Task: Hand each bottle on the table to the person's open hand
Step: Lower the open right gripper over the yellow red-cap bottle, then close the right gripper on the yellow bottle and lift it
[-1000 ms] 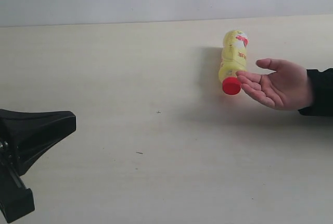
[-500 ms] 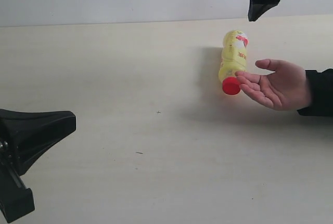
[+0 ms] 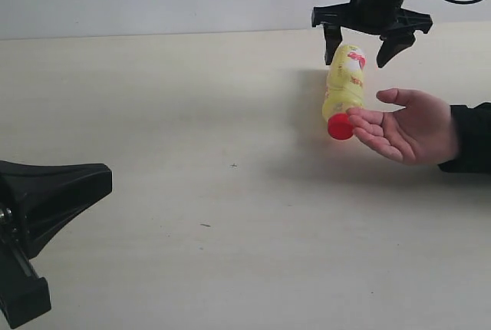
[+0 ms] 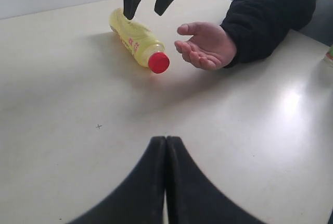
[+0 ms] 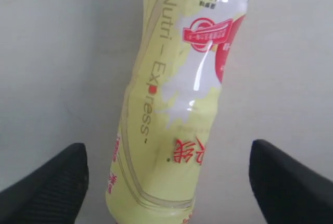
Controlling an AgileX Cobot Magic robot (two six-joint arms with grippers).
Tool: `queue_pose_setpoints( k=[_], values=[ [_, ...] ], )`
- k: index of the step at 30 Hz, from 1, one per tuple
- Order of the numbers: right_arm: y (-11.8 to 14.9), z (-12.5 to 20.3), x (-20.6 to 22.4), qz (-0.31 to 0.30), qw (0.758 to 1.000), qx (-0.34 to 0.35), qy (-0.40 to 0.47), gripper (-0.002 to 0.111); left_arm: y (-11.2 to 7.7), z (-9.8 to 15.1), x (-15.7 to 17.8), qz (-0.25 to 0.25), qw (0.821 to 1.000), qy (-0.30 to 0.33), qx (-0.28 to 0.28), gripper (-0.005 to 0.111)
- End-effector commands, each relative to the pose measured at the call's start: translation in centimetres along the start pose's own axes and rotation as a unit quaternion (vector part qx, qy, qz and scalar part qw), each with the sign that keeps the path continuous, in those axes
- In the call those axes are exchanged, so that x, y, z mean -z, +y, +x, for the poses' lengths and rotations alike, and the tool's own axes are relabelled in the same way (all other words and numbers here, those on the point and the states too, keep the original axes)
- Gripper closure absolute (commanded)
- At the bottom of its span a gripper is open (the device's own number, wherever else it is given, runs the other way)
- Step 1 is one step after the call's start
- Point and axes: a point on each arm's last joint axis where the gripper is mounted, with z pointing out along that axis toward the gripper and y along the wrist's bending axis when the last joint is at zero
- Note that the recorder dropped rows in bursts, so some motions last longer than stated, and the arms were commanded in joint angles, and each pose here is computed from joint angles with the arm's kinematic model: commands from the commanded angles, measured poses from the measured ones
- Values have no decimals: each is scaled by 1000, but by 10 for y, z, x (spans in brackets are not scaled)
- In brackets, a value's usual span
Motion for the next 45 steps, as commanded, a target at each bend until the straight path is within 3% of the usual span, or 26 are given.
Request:
queue_pose_setpoints(
  k=[1, 22, 27, 34, 39, 45],
  values=[
    [-2, -2, -9, 16, 1000, 3, 2, 28, 0, -2, 1, 0, 1000, -11, 1, 107],
    [-5, -5, -59, 20, 1000, -12, 12, 32, 0, -2, 1, 0, 1000, -11, 1, 107],
    [-4, -7, -60, 18, 999, -28, 3, 57, 0, -2, 1, 0, 1000, -11, 1, 107],
    [4, -8, -48, -25, 999, -27, -3, 108, 0, -2, 1, 0, 1000, -11, 1, 107],
    [18, -15, -2, -77, 995, -7, -56, 108, 0, -2, 1, 0, 1000, -11, 1, 107],
    [25, -5, 71, -75, 992, 17, -103, 108, 0, -2, 1, 0, 1000, -11, 1, 107]
  ],
)
